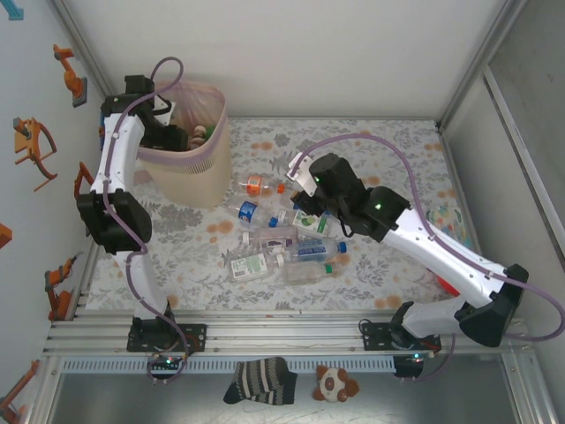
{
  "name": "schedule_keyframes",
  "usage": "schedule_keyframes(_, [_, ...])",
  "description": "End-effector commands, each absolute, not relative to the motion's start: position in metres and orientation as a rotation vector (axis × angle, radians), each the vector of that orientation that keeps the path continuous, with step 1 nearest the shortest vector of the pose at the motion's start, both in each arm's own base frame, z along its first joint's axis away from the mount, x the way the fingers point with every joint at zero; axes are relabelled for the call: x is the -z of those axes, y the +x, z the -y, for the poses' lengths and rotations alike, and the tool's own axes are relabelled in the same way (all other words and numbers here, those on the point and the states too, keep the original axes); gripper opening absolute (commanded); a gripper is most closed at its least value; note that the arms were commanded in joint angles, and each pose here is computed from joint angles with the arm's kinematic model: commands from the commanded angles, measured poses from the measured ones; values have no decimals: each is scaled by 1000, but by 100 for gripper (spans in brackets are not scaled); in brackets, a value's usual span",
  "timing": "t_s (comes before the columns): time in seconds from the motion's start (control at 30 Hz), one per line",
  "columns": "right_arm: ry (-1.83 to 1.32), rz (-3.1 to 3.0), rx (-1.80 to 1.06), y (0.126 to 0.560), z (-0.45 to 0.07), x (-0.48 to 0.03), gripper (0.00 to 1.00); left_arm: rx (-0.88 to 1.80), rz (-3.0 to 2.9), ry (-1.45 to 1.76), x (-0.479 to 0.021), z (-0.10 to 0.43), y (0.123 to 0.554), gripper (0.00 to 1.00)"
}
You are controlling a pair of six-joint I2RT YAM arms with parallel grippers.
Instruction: Put the plastic bottles in the bin
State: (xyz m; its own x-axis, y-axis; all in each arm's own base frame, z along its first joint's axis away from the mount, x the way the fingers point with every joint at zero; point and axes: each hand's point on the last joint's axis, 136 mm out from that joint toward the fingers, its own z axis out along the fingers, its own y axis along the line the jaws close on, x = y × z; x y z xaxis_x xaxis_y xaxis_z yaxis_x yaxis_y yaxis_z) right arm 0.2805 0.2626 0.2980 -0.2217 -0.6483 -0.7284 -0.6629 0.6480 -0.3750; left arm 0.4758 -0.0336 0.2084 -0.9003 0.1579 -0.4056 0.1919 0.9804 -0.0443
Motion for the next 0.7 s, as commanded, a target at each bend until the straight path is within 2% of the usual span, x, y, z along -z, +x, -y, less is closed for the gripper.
schedule_keyframes(0.0, [-973,-1897,-37,277,-258,-312,64,183,-2843,306,-171,44,464,59])
schedule_keyframes(0.2, [-953,-1895,-41,275,-255,-316,64,155,-2799,296,-187,42,461,65])
schedule_keyframes(0.67, [-907,-1882,-51,274,-249,-328,64,195,-2493,237,-291,49,462,77])
